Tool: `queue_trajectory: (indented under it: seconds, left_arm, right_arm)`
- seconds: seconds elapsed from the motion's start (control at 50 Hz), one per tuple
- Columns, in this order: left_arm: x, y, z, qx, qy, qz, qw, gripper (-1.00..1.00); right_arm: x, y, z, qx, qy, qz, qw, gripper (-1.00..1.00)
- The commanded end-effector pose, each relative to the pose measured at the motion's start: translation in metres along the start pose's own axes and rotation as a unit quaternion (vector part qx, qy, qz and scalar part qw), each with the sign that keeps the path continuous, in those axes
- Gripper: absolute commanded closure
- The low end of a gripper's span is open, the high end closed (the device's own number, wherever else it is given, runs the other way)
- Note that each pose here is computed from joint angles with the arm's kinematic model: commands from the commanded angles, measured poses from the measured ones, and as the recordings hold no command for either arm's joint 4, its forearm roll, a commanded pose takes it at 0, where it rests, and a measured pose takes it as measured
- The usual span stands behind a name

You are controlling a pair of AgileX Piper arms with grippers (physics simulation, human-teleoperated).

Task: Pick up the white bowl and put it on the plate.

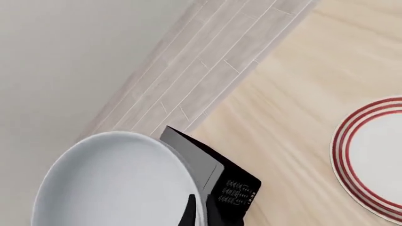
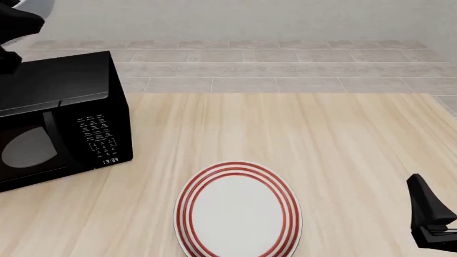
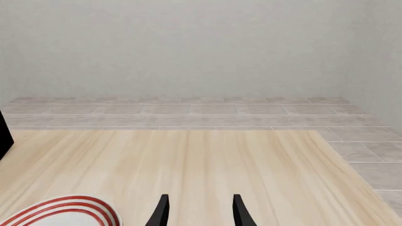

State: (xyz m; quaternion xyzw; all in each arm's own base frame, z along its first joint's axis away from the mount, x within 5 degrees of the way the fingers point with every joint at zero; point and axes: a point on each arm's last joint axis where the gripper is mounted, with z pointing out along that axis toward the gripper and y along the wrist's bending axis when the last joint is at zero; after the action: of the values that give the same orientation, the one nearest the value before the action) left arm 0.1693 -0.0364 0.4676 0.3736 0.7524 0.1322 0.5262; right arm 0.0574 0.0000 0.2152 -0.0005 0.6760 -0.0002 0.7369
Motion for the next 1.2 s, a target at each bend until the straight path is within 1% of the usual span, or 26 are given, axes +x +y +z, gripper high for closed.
queue_trajectory:
  seconds: [0.02,0.06,0.08,0.12,0.14,0.16,0.18,0.2,0.26,0.28,0.34,0.36,0.38,0.4,0.48,0.56,0.58,0.6,0.66,0.7,0.74,0.78,0.82,0.84,0.92,1.2]
  left_arm:
    - [-0.022,-0.008,-0.014,0.039,-0.038,-0.01,0.9985,1.0]
    - [-0.024,-0.009,-0.013,0.041,-0.044,-0.01,0.9981,1.0]
    - [-0.022,-0.013,-0.009,0.049,-0.043,0.001,0.9979,1.0]
    - [-0.024,-0.014,-0.005,0.051,-0.044,-0.003,0.9977,1.0]
    - [-0.019,-0.023,0.001,0.059,-0.048,-0.004,0.9971,1.0]
    - [-0.018,-0.025,0.002,0.062,-0.049,-0.003,0.9969,1.0]
    - [-0.028,-0.023,-0.006,0.072,-0.056,-0.007,0.9958,1.0]
    - [-0.031,-0.022,-0.008,0.076,-0.059,-0.01,0.9953,1.0]
    - [-0.035,-0.024,-0.007,0.083,-0.064,-0.01,0.9944,1.0]
    - [-0.031,-0.03,0.0,0.087,-0.066,-0.01,0.994,1.0]
    - [-0.033,-0.038,0.001,0.104,-0.073,-0.011,0.9919,1.0]
    - [-0.04,-0.035,-0.004,0.107,-0.077,-0.008,0.9912,1.0]
    - [-0.041,-0.034,-0.004,0.107,-0.079,-0.005,0.9911,1.0]
    - [-0.035,-0.042,0.002,0.11,-0.082,0.001,0.9906,1.0]
    - [-0.035,-0.05,0.006,0.122,-0.085,-0.004,0.989,1.0]
    - [-0.032,-0.058,0.011,0.134,-0.083,0.0,0.9876,1.0]
    - [-0.037,-0.055,0.008,0.137,-0.082,0.0,0.9872,1.0]
    - [-0.035,-0.06,0.011,0.142,-0.08,-0.001,0.9866,1.0]
    - [-0.033,-0.064,0.016,0.146,-0.079,0.0,0.9861,1.0]
    - [-0.033,-0.068,0.017,0.154,-0.08,0.004,0.9848,1.0]
    - [-0.037,-0.066,0.014,0.157,-0.081,0.006,0.9843,1.0]
    - [-0.033,-0.075,0.018,0.166,-0.083,0.009,0.9826,1.0]
    - [-0.033,-0.079,0.017,0.173,-0.086,0.013,0.981,1.0]
    - [-0.037,-0.076,0.013,0.175,-0.087,0.013,0.9806,1.0]
    - [-0.032,-0.088,0.016,0.188,-0.089,0.014,0.978,1.0]
    - [-0.035,-0.102,0.015,0.221,-0.089,0.019,0.9709,1.0]
  right_arm:
    - [-0.001,0.0,0.0,0.0,0.0,0.0,1.0,-1.0]
    - [0.0,0.0,0.0,0.0,0.0,0.0,1.0,-1.0]
    - [0.0,0.0,0.0,0.0,0.0,0.0,1.0,-1.0]
    - [0.0,0.0,0.0,0.0,0.0,0.0,1.0,-1.0]
    - [0.0,0.0,-0.001,0.0,0.0,0.0,1.0,-1.0]
    - [0.0,0.0,-0.001,0.0,0.0,0.0,1.0,-1.0]
    - [0.0,0.0,-0.001,0.0,0.0,0.0,1.0,-1.0]
    - [0.0,0.0,-0.001,0.0,0.0,0.0,1.0,-1.0]
    - [0.001,0.0,-0.001,0.0,0.0,0.0,1.0,-1.0]
    - [0.001,0.0,-0.001,0.0,0.0,0.0,1.0,-1.0]
    - [0.001,0.0,-0.001,0.0,0.0,0.0,1.0,-1.0]
    - [0.001,0.0,-0.001,0.0,0.0,0.0,1.0,-1.0]
    - [0.001,0.0,-0.001,0.0,0.0,0.0,1.0,-1.0]
    - [0.001,0.0,-0.001,0.0,0.0,0.0,1.0,-1.0]
    - [0.001,0.0,-0.001,0.0,0.0,0.0,1.0,-1.0]
    - [0.001,0.0,-0.001,0.0,0.0,0.0,1.0,-1.0]
    - [0.001,0.0,-0.001,0.0,0.0,0.0,1.0,-1.0]
    - [0.001,0.0,-0.001,0.0,0.0,0.0,1.0,-1.0]
    - [0.001,0.0,-0.001,0.0,0.0,0.0,1.0,-1.0]
    - [0.001,0.0,-0.001,0.0,0.0,0.0,1.0,-1.0]
    - [0.001,0.0,-0.001,0.0,0.0,0.0,1.0,-1.0]
    - [0.001,0.0,-0.001,0.0,0.0,0.0,1.0,-1.0]
    - [0.001,0.0,-0.001,0.0,0.0,0.0,1.0,-1.0]
    - [0.0,0.0,-0.001,0.0,0.0,0.0,1.0,-1.0]
    - [0.0,0.0,-0.001,0.0,0.0,0.0,1.0,-1.0]
    - [0.0,0.0,-0.001,0.0,0.0,0.0,1.0,-1.0]
